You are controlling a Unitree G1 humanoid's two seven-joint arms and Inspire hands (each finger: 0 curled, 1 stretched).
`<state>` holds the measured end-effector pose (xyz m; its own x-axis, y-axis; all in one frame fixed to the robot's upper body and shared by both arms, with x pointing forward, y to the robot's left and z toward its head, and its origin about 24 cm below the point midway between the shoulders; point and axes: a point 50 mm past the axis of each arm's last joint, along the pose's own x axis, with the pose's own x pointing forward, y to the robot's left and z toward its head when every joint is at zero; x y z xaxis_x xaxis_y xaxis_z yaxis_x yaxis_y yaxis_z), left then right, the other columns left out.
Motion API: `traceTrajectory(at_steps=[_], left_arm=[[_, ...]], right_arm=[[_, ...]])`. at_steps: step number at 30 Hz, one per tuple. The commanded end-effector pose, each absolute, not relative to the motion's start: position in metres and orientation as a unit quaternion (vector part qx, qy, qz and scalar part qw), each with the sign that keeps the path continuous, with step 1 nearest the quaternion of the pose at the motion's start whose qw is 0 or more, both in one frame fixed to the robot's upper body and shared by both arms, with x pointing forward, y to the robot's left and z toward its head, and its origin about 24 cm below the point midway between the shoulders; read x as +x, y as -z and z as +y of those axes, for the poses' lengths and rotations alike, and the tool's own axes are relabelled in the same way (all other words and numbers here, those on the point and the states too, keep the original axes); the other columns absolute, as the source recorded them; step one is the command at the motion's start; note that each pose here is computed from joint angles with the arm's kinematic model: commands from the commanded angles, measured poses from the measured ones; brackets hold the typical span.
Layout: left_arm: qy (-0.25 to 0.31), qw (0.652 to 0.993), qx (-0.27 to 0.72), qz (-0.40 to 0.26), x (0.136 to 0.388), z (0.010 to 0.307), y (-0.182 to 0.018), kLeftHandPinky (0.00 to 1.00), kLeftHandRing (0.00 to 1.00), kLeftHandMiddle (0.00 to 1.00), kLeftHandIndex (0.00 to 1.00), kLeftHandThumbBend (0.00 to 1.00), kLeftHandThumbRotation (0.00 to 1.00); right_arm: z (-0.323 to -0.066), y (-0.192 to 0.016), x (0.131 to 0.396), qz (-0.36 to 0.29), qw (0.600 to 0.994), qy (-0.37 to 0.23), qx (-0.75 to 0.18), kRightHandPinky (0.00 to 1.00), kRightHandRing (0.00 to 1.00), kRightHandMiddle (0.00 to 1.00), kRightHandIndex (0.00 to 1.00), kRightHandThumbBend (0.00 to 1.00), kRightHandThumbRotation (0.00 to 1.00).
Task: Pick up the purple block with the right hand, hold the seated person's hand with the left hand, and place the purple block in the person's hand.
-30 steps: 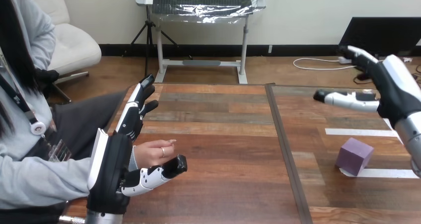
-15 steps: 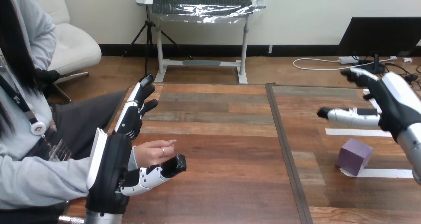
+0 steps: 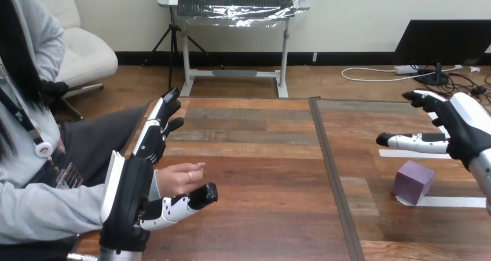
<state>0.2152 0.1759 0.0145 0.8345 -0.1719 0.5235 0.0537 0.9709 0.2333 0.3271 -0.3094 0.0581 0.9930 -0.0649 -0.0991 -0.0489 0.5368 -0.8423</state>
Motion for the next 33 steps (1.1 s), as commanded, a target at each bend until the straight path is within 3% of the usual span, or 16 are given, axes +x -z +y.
traceTrajectory(at_steps=[1,33], left_arm=[[0.052,0.942,0.100,-0.316,0.221,0.177,-0.028,0.87,0.94,0.96,0.93,1.00,0.63],[0.061,0.944,0.086,-0.313,0.220,0.178,-0.029,0.87,0.94,0.96,0.93,1.00,0.59]], right_arm=[[-0.313,-0.086,0.340,0.029,0.871,0.024,-0.491,0.80,0.89,0.87,0.88,1.00,0.51],[-0.321,-0.058,0.325,0.103,0.853,-0.008,-0.512,0.78,0.88,0.87,0.89,1.00,0.43]])
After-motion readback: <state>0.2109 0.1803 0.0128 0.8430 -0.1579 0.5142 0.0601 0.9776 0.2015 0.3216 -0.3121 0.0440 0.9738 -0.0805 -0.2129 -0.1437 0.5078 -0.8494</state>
